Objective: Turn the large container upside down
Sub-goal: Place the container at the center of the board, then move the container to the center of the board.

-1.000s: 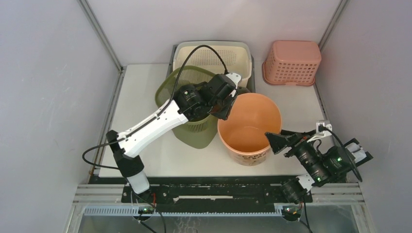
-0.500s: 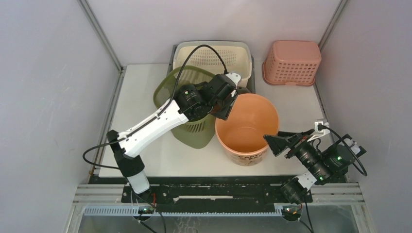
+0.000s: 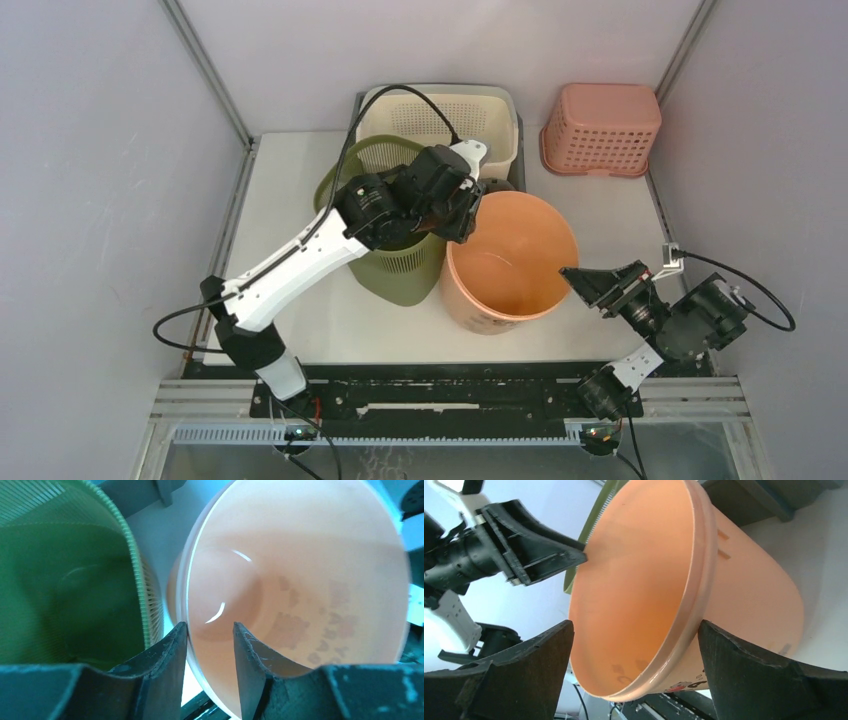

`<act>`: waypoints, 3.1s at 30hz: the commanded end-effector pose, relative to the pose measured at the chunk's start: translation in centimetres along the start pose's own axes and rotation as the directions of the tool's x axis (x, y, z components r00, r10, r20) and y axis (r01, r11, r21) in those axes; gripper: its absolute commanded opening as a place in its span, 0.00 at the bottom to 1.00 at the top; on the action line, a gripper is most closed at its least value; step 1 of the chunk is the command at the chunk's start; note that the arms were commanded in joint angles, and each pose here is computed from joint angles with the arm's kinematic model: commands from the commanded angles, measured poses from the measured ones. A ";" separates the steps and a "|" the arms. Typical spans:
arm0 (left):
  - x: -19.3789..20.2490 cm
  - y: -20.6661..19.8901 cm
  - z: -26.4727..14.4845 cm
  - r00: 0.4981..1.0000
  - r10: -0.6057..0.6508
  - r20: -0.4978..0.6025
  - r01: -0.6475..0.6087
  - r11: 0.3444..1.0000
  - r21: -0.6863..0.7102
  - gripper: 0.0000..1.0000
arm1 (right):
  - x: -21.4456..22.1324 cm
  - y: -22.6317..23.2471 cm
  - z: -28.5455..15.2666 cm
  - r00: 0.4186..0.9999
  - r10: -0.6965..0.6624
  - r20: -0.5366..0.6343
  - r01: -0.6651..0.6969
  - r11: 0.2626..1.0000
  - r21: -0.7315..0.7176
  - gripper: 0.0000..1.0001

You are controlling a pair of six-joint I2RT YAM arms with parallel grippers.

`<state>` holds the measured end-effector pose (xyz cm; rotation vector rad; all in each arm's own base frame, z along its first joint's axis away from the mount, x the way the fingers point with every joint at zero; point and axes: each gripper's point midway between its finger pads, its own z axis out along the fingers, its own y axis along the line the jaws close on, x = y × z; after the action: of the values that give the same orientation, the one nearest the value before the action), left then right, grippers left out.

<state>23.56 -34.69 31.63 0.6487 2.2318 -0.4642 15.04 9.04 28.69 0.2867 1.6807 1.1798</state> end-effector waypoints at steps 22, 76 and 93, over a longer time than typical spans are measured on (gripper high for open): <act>-1.2 -3.7 -2.2 0.995 -0.072 0.069 0.056 0.976 0.209 0.42 | -4.8 -3.8 -1.3 0.994 0.095 0.060 -0.099 0.993 0.069 1.00; 2.7 23.8 -10.5 0.907 -0.315 0.278 0.414 0.785 -0.461 0.94 | -6.7 4.3 10.2 0.881 -0.369 -0.295 0.463 0.798 0.385 0.85; 5.9 30.8 -7.0 0.908 -0.369 0.197 0.404 0.650 -0.643 0.64 | -2.7 1.5 7.9 0.855 -0.326 -0.404 0.475 0.805 0.356 0.75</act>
<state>33.32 -5.80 28.07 -0.2195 2.2865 0.1114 23.29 12.15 30.68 0.0280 2.1951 0.4752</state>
